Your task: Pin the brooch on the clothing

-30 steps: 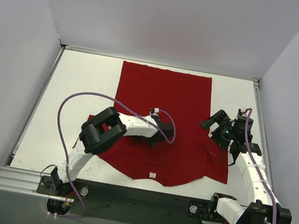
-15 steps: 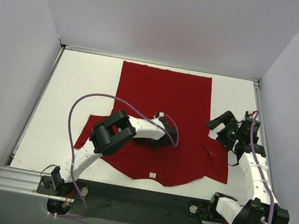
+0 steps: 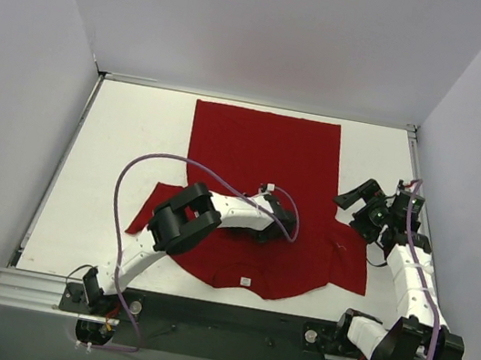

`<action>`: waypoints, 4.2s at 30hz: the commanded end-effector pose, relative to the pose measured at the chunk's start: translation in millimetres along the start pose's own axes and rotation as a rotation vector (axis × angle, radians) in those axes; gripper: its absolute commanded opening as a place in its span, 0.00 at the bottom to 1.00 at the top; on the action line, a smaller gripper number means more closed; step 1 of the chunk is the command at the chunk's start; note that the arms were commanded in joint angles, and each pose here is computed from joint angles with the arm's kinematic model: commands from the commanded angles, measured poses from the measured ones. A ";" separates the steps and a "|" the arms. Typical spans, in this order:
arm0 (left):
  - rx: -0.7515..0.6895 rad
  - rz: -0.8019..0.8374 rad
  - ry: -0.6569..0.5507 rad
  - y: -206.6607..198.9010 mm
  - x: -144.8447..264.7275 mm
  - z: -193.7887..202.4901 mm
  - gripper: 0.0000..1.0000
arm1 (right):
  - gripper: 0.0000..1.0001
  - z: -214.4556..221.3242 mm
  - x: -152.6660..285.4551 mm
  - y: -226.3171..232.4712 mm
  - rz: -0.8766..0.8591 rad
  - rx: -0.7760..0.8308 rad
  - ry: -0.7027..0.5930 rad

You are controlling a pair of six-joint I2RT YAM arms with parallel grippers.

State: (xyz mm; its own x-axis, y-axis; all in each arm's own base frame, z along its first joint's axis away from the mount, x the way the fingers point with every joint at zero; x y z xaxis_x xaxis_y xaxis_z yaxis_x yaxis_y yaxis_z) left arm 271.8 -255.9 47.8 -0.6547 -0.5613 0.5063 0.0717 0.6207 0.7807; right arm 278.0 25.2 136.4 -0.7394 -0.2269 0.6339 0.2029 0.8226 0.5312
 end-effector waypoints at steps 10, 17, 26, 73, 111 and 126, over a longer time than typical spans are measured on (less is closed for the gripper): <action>0.336 0.382 -0.062 12.5 35.9 -31.0 0.00 | 1.00 1.7 -2.9 3.6 -0.041 0.008 0.025; 0.414 0.492 -0.068 15.6 36.6 -33.7 0.00 | 0.99 8.2 -10.7 11.0 -0.091 0.005 0.048; 0.511 0.551 -0.076 35.2 32.5 -31.2 0.00 | 0.98 29.0 -23.3 40.8 -0.139 0.087 0.138; 0.742 0.617 -0.175 111.1 32.7 -22.7 0.00 | 0.84 109.9 -64.7 163.9 -0.387 0.369 0.380; 0.587 0.614 -0.122 52.2 33.5 -27.8 0.00 | 0.82 117.2 -77.4 162.6 -0.369 0.382 0.417; 0.703 0.654 -0.205 87.0 50.8 -35.9 0.00 | 0.82 124.6 -85.2 163.5 -0.379 0.375 0.446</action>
State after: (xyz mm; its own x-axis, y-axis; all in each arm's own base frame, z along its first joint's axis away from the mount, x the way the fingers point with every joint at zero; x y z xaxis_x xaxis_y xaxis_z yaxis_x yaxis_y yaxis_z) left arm 267.7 -248.8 129.2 -0.7148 0.0379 0.6983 0.0685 0.9975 0.0160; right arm 284.3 236.0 87.8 -0.3553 -0.6311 0.6896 -0.2755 0.7756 0.5679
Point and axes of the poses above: each gripper's point midway between its finger pads, its own x axis back along the fingers, its own y axis along the line the jaws close on, z = x × y, the point moved 3 cm from there along x, back along the fingers, and after that the axes turned 10 degrees about x, right-handed, at the moved point
